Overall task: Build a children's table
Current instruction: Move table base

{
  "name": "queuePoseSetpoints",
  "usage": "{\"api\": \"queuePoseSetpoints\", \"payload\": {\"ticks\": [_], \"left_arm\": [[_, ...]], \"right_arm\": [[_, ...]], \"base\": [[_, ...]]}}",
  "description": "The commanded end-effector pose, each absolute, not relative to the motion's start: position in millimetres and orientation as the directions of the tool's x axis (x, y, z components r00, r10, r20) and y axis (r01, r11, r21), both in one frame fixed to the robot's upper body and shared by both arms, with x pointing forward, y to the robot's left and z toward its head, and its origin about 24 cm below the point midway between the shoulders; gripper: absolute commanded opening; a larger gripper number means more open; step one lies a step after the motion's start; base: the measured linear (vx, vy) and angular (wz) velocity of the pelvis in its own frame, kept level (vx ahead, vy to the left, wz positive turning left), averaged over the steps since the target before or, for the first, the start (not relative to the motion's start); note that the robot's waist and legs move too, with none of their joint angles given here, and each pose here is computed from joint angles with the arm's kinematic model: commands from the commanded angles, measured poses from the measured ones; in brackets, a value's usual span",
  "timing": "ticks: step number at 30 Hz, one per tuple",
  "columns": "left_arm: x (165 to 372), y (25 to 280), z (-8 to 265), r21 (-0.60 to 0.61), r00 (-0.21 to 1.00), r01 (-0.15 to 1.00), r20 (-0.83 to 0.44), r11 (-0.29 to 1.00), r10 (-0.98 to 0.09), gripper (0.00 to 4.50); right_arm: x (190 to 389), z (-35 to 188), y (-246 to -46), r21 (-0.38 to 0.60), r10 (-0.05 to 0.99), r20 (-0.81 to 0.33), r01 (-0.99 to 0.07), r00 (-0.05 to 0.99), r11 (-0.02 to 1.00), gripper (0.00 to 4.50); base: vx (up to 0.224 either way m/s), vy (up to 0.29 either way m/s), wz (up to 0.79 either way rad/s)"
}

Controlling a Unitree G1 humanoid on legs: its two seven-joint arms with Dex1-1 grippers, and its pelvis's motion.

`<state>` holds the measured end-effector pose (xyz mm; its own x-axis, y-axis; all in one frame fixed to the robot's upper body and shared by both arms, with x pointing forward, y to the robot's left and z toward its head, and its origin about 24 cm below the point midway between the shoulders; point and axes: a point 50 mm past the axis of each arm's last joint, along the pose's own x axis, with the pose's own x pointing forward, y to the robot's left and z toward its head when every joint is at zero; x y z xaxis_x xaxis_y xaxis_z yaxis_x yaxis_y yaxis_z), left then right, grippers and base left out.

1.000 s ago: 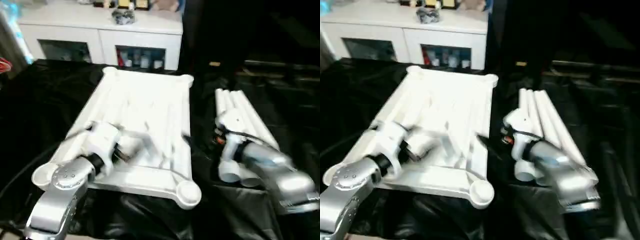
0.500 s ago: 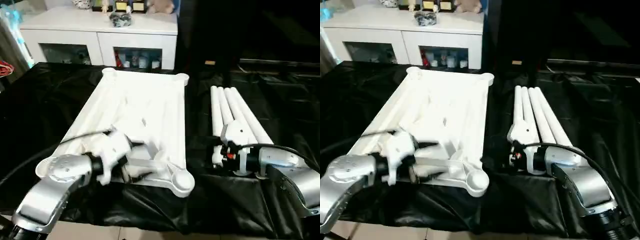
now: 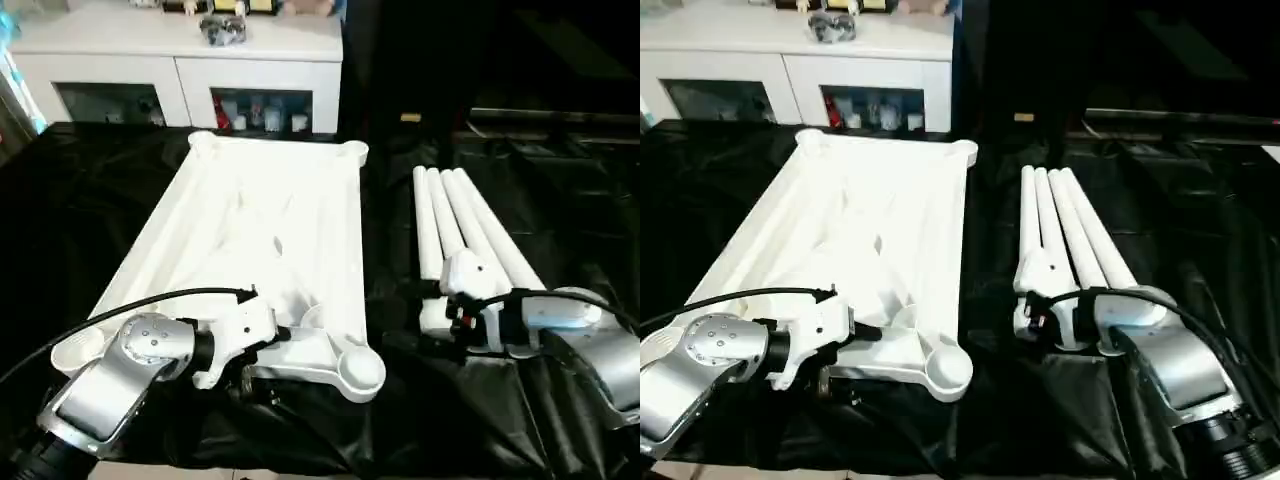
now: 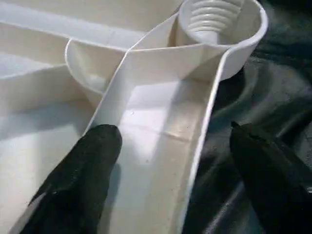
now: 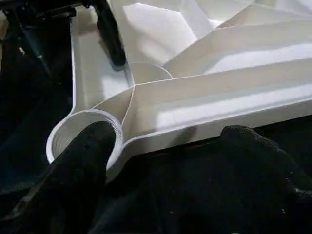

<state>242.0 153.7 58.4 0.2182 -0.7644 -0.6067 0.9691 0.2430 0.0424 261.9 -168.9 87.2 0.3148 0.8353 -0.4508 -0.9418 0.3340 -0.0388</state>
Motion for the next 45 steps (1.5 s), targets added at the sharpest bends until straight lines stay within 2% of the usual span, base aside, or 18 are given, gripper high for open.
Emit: {"api": "queuePoseSetpoints", "payload": {"ticks": [1,5,6,32,40,43,45], "left_arm": [[244.3,155.6,61.1,0.041,0.216,0.969,-0.619,0.243,-0.755,3.86],[243.7,159.5,66.0,-0.027,0.171,0.971,-0.615,0.238,-0.770,3.53],[243.6,159.6,66.1,-0.029,0.170,0.971,-0.615,0.238,-0.770,3.30],[246.1,160.1,58.6,0.025,0.220,0.960,-0.680,0.278,-0.699,1.35],[243.5,157.1,61.8,-0.001,0.240,0.949,-0.648,0.315,-0.723,0.78],[240.2,154.0,65.2,-0.020,0.273,0.931,-0.625,0.364,-0.731,0.69],[237.3,150.2,66.0,-0.036,0.296,0.917,-0.606,0.397,-0.738,0.46]], "right_arm": [[262.4,90.7,-168.6,-0.054,0.838,-0.454,-0.948,0.303,0.314,3.94],[259.1,85.4,-165.1,-0.033,0.847,-0.460,-0.958,0.267,0.285,3.94],[259.1,85.3,-165.0,-0.032,0.847,-0.460,-0.958,0.267,0.284,3.94],[266.4,80.2,-159.1,-0.061,0.836,-0.480,-0.961,0.265,0.270,3.94],[268.3,79.2,-159.5,-0.072,0.832,-0.478,-0.957,0.281,0.282,3.94],[269.0,78.6,-160.7,-0.080,0.827,-0.481,-0.954,0.291,0.289,3.94],[269.0,77.4,-161.6,-0.084,0.822,-0.486,-0.952,0.296,0.293,3.94]], "base": [[0.000,0.000,0.00],[0.000,0.000,0.00],[0.000,0.000,0.00],[0.000,0.000,0.00],[0.000,0.000,0.00],[0.000,0.000,0.00],[0.000,0.000,0.00]]}}
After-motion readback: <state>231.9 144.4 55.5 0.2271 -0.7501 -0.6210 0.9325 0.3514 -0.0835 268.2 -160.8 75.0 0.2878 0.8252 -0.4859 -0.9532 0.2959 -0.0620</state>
